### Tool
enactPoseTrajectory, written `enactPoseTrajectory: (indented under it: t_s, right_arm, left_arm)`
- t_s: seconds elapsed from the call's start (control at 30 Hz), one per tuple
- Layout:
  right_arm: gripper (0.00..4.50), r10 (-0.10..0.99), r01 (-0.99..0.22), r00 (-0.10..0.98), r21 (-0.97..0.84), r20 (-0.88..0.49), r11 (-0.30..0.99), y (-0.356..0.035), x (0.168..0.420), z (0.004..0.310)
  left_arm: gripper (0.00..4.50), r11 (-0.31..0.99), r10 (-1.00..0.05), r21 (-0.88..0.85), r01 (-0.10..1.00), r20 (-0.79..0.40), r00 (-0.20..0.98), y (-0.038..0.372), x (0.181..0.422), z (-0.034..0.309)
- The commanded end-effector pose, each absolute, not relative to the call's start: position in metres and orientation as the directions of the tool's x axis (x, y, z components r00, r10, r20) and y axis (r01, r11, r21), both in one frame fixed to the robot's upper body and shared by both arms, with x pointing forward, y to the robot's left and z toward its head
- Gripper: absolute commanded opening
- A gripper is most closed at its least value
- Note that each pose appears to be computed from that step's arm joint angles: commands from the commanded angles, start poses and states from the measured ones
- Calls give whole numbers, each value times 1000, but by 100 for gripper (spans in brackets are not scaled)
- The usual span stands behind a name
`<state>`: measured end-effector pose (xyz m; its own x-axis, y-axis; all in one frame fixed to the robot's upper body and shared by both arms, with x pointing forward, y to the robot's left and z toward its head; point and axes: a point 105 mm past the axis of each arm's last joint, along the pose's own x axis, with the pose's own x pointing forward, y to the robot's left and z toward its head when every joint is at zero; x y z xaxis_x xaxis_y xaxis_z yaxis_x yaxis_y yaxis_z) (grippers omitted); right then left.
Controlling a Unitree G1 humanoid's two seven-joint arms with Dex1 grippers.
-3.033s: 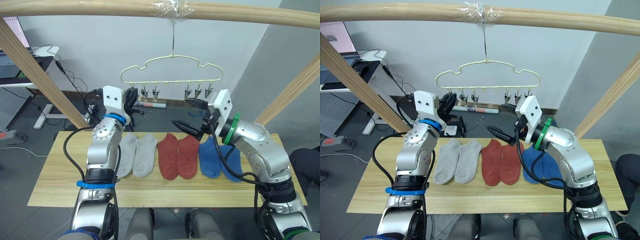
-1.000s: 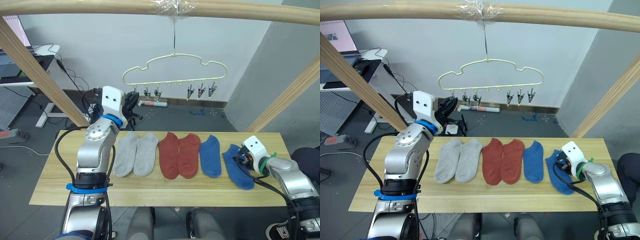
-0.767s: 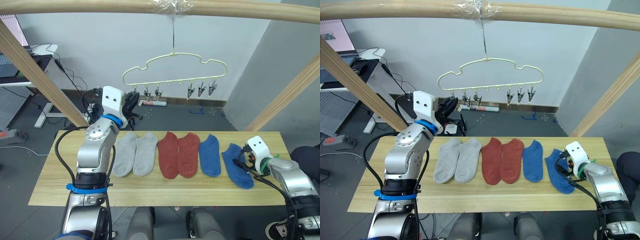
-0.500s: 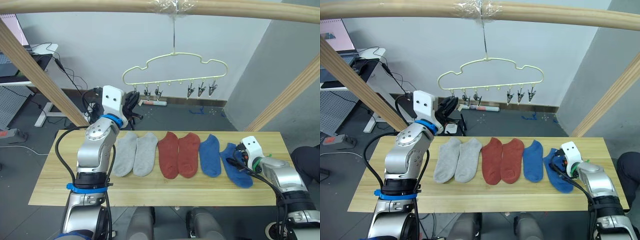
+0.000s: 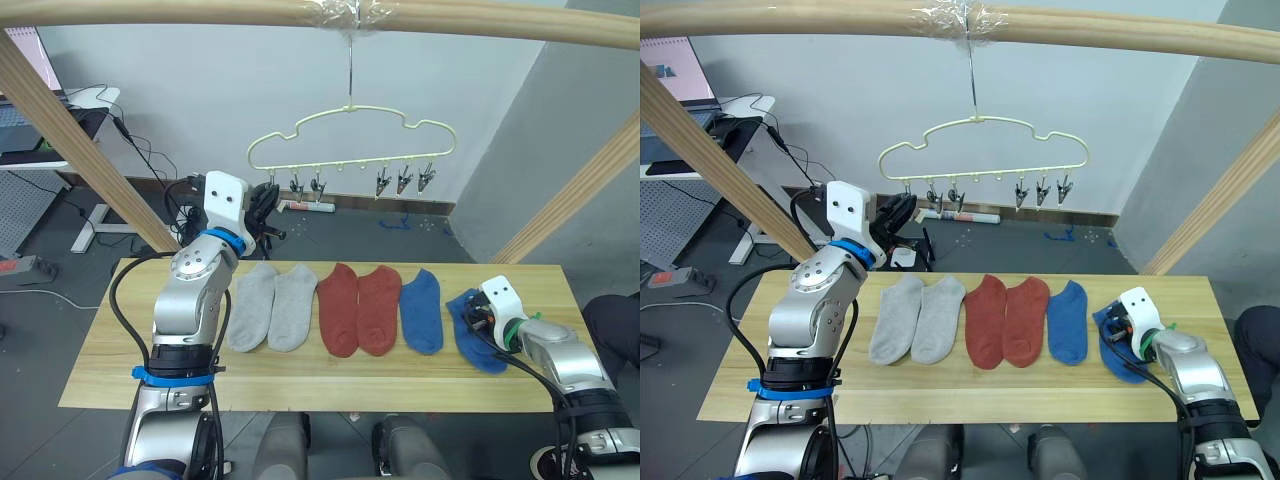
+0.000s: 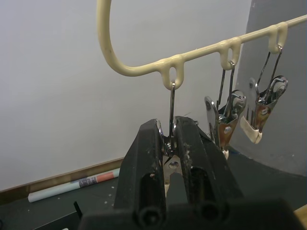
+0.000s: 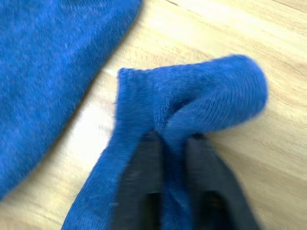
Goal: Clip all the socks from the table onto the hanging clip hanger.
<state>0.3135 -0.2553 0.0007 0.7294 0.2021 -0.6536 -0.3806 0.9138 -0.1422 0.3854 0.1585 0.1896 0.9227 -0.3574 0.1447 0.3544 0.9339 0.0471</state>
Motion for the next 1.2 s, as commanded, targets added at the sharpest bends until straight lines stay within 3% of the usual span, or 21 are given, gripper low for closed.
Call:
enactPoseTrajectory:
  t_s: [0.03,0.17,0.33,0.47,0.67,0.8,1.2]
  right_arm:
    - [3,241,-438,741,-179,-627,881,-255,308,15]
    - [3,427,-611,715,-196,-554,767,-223,302,57]
    - [3,628,-744,640,-153,-442,651,-172,291,105]
    - [3,788,-839,522,-32,-326,543,-104,282,128]
    - [3,846,-859,472,88,-248,505,-45,291,132]
    - [3,863,-867,462,100,-207,488,-19,302,138]
    - [3,884,-881,456,89,-105,465,9,328,169]
  left_arm:
    - [13,930,-367,35,367,170,914,158,383,199]
    - [13,916,-395,-11,401,153,906,156,383,198]
    - [13,851,-450,-248,463,110,886,153,381,200]
    - [13,715,-525,-483,505,106,845,154,376,208]
    - [13,578,-598,-622,528,117,793,146,368,219]
    - [13,559,-632,-630,539,97,769,142,363,219]
    - [13,579,-646,-596,557,82,759,139,359,220]
